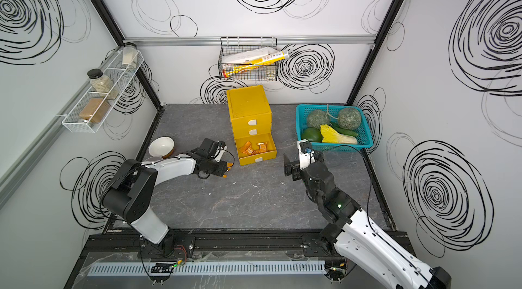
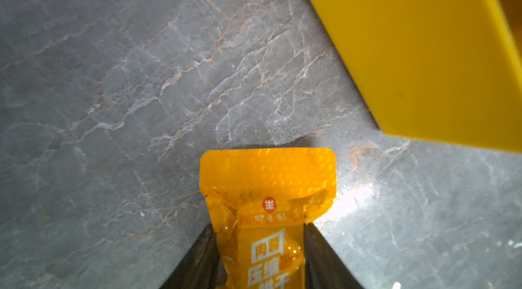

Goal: Place the cookies into the drawer by color
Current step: Pick up the cookie at the center of the board.

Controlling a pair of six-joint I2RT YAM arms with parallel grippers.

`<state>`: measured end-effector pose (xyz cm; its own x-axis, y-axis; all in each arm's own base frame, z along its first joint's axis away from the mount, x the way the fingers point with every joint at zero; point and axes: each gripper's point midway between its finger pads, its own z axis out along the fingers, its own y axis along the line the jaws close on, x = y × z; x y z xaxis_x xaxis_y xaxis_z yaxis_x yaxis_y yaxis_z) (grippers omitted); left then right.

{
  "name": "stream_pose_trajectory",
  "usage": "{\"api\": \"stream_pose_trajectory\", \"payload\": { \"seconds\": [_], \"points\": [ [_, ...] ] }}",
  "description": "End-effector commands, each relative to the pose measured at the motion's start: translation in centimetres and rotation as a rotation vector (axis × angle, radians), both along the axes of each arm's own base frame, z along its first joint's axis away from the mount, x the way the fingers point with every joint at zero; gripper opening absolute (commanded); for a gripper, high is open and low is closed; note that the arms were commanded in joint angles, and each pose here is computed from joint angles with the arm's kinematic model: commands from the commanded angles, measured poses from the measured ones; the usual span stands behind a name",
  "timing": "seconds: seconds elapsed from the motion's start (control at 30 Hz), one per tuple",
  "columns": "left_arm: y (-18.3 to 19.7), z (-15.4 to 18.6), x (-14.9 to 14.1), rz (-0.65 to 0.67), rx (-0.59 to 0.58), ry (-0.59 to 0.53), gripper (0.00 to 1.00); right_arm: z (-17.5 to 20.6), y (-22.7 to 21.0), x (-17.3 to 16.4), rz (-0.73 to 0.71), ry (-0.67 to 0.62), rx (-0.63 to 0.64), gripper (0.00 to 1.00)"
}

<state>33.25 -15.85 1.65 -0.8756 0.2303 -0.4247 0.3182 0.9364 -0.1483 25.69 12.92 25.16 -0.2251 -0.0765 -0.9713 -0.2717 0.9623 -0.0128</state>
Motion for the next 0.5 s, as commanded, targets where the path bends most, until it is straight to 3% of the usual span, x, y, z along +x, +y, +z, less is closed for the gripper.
{"api": "stream_pose_trajectory", "payload": {
  "seconds": [0.0, 0.17, 0.47],
  "points": [
    [0.4, -1.5, -1.5, -0.012, 0.030, 0.065, 0.46, 0.0, -0.5, 0.1, -0.022, -0.006, -0.002, 1.00],
    [0.1, 0.1, -1.0, -0.016, 0.006, 0.020, 0.37, 0.0, -0.5, 0.0, -0.023, -0.008, 0.000, 1.00],
    [-0.9, 5.4, 0.4, -0.053, -0.040, -0.112, 0.34, 0.0, -0.6, 0.0, -0.028, -0.007, -0.001, 1.00]
  ]
}}
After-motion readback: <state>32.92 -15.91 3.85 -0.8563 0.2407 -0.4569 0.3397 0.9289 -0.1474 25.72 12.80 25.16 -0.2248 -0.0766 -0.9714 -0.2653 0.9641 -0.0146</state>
